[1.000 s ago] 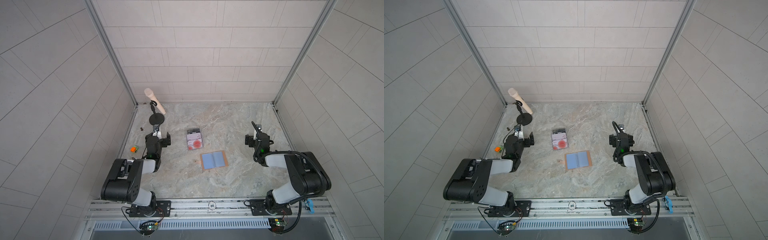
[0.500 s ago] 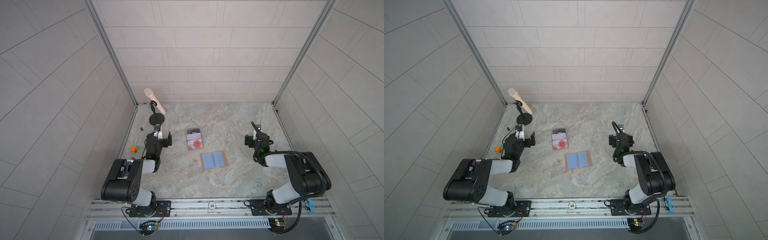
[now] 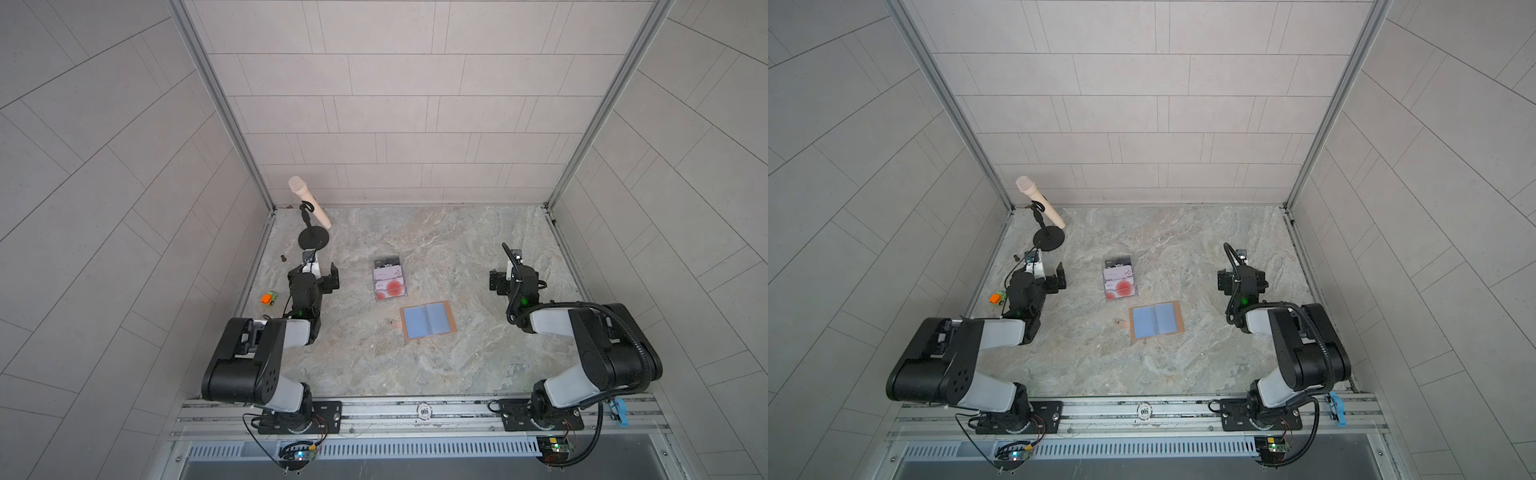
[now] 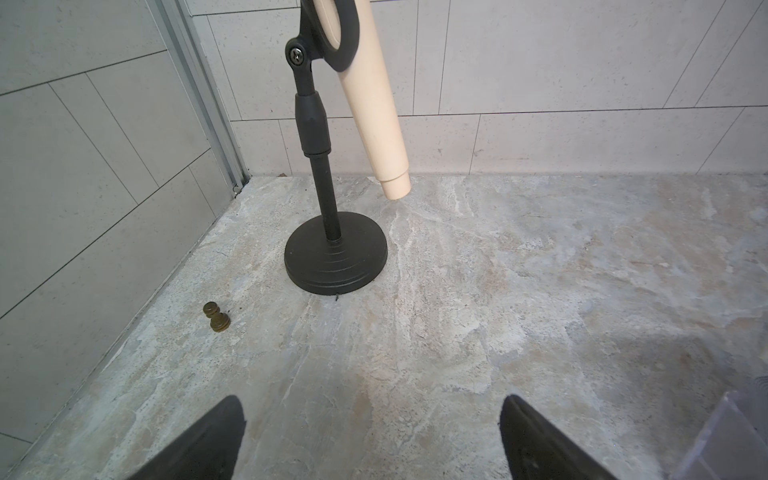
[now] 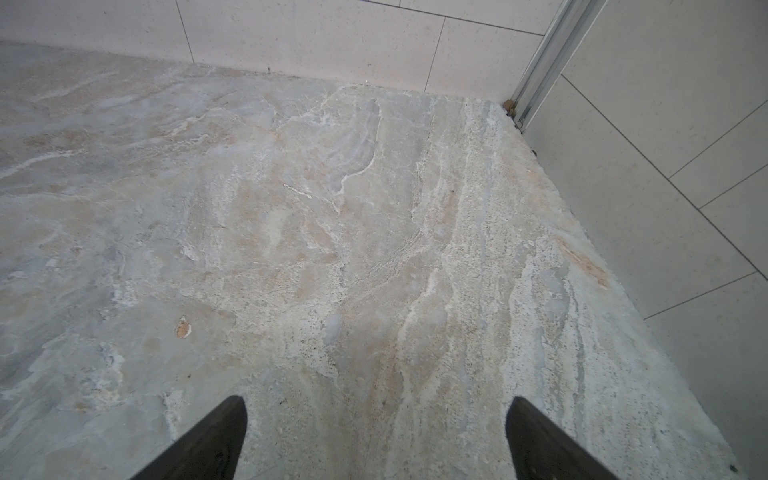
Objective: Take the credit cards out of the card holder
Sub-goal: Reset both arms
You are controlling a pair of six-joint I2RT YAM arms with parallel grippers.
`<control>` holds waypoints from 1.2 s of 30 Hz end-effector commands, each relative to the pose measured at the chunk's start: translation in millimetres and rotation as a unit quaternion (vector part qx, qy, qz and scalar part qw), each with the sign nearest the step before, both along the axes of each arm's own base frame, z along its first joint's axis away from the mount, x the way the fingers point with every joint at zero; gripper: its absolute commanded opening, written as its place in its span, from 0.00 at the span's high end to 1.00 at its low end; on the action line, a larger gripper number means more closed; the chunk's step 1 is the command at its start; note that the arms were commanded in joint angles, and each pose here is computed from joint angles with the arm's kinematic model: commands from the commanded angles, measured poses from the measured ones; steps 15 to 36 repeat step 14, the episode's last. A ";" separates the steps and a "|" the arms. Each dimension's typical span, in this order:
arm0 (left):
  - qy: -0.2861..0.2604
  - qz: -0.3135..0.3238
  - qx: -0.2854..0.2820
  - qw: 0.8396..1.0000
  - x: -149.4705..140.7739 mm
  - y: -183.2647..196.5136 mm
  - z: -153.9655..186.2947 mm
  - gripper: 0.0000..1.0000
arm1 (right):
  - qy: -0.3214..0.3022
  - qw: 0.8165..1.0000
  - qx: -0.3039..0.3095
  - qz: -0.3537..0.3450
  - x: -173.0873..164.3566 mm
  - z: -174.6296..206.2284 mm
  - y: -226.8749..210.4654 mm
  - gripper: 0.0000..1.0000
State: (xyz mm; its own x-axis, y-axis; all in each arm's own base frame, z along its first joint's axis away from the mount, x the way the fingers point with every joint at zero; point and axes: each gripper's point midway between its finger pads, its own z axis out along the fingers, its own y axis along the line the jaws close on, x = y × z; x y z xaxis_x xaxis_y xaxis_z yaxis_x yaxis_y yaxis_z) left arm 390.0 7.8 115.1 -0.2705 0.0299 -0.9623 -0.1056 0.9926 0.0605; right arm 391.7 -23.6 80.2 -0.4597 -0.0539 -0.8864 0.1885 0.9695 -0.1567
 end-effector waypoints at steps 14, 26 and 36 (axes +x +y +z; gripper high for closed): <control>-0.007 -0.002 0.011 1.000 2.9 -7.2 7.6 0.00 | -0.007 1.000 -0.005 0.003 2.3 6.3 1.0 0.01; -0.007 -0.002 0.011 1.000 2.9 -7.2 7.6 0.00 | -0.007 1.000 -0.005 0.003 2.3 6.3 1.0 0.01; -0.007 -0.002 0.011 1.000 2.9 -7.2 7.6 0.00 | -0.007 1.000 -0.005 0.003 2.3 6.3 1.0 0.01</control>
